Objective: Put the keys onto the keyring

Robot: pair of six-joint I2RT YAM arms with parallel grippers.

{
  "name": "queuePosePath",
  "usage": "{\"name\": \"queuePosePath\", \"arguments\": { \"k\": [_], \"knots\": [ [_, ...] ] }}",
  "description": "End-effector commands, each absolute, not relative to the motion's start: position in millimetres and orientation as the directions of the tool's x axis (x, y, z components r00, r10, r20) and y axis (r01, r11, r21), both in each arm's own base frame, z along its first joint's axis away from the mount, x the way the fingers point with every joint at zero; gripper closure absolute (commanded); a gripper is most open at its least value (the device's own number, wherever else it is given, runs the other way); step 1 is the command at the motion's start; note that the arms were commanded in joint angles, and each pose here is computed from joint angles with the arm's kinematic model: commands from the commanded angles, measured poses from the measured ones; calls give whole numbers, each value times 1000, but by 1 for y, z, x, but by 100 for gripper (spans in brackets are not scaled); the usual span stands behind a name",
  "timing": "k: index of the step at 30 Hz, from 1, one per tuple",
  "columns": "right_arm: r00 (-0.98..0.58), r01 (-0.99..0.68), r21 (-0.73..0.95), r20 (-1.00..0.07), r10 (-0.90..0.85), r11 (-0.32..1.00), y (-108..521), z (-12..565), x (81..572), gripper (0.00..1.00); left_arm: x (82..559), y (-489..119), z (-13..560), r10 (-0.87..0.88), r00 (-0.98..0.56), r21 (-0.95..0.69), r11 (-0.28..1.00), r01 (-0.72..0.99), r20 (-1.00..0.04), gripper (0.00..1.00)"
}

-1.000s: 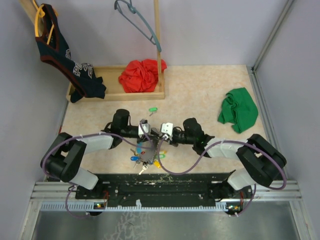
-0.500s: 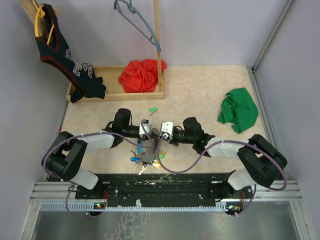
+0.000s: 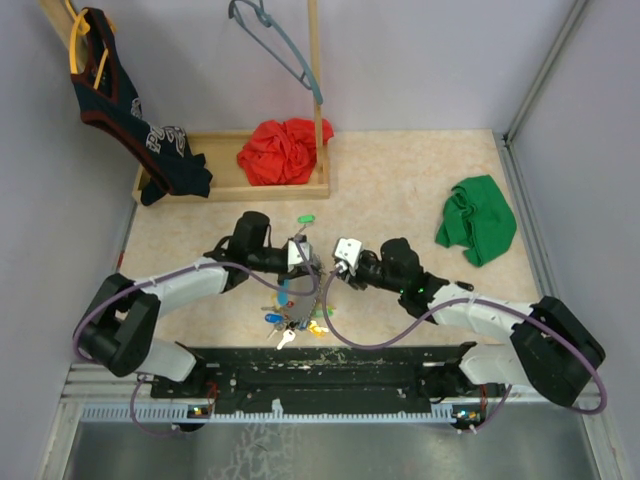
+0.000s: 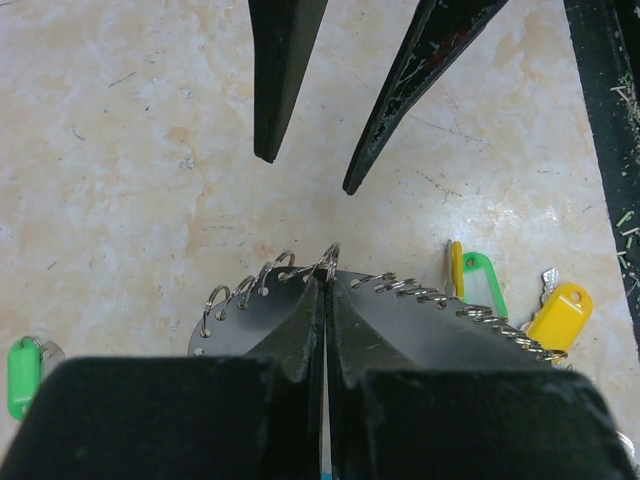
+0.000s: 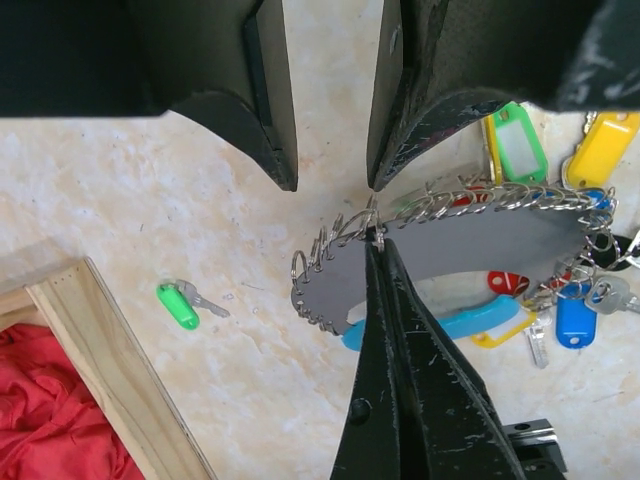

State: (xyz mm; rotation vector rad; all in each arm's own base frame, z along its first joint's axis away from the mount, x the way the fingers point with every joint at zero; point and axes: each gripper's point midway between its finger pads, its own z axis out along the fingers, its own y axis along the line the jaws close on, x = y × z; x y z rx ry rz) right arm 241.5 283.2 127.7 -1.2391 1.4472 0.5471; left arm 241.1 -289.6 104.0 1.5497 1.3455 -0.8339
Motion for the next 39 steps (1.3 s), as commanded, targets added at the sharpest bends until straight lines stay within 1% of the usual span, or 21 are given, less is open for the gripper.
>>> {"name": "queuePosePath", "arguments": {
  "k": [1,11,16,19,22,24,26,27,28,29,32,34,37,39],
  "knots": [
    [183,-871,-311,-924,-336,381,288,148,251,65,241,-293,117,412,204,221,-7,975,-888,100],
    [199,-929,-272,-939,-282,251,318,143,243,67,243,-295,117,469,175,210,23,977,-866,100],
    [196,-931,-267,-942,-273,250,320,142,244,68,240,-297,118,461,177,206,11,979,-870,100],
    [197,-930,-266,-943,-267,254,322,141,246,72,238,-298,122,452,185,209,3,978,-872,100],
    [196,-934,-260,-946,-258,245,327,141,248,78,236,-298,122,449,193,214,-3,977,-873,100],
    [196,-935,-258,-948,-252,242,328,141,248,85,236,-298,121,451,190,211,-5,978,-872,100],
    [197,-936,-257,-949,-248,239,329,142,248,87,236,-299,120,451,187,206,-7,979,-873,100],
    [198,-936,-257,-949,-246,240,329,142,248,91,236,-299,121,450,187,206,-6,978,-873,100],
    [197,-935,-257,-949,-247,242,329,142,248,97,237,-299,121,452,186,207,-4,978,-873,100],
    [196,-934,-258,-949,-248,246,329,142,249,100,239,-299,122,456,187,213,6,977,-870,98],
    [194,-928,-257,-951,-239,270,325,143,251,100,243,-296,123,466,163,208,48,977,-870,87],
    [184,-928,-236,-963,-195,288,320,150,253,100,248,-295,128,441,161,220,86,972,-883,82],
    [179,-936,-201,-979,-101,290,316,166,250,100,252,-289,140,343,166,225,138,965,-925,79],
    [186,-939,-196,-981,-62,283,316,174,248,100,249,-281,149,252,164,208,161,965,-954,74]
  ]
}}
